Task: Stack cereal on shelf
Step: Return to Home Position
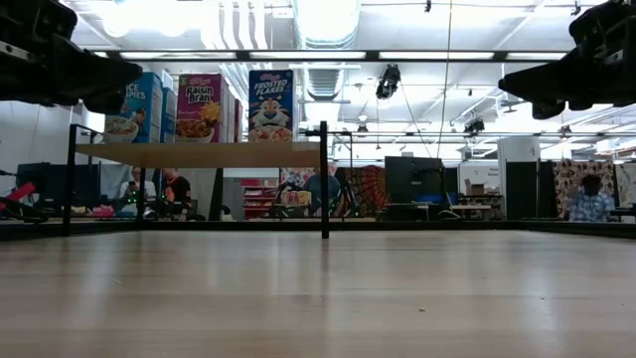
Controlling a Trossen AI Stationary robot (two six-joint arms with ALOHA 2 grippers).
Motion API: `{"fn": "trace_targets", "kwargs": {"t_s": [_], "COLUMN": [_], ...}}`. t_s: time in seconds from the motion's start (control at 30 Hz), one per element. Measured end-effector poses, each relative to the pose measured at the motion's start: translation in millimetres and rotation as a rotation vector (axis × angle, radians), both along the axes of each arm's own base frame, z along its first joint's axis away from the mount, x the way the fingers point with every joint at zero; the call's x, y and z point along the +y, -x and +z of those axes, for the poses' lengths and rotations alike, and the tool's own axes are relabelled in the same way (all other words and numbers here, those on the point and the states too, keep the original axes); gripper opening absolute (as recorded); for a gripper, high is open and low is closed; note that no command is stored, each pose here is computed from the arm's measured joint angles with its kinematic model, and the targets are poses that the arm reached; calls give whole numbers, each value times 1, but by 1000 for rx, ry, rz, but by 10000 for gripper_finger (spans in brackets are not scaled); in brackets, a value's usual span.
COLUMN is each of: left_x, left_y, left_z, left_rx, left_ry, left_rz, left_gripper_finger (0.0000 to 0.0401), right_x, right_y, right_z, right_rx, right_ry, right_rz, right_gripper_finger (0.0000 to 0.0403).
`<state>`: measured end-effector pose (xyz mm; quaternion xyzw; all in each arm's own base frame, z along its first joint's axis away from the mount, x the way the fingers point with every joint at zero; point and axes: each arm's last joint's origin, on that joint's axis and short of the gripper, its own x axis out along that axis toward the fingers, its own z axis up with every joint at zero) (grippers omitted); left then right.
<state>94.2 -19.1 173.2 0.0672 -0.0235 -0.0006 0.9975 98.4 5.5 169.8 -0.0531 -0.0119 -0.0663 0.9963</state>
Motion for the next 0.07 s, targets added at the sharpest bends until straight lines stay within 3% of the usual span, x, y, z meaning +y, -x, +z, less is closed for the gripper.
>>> {"fn": "trace_targets", "kwargs": {"t_s": [0.07], "left_x": [0], "left_y": [0], "left_z": [0], "left_rx": [0], "left_ry": [0], "left_rz": [0], "left_gripper_finger": [0], "right_x": [0], "right_y": [0], "right_z": [0], "right_rx": [0], "right_ry": [1], "right_rz": [0], "right_gripper_finger": [68]}}
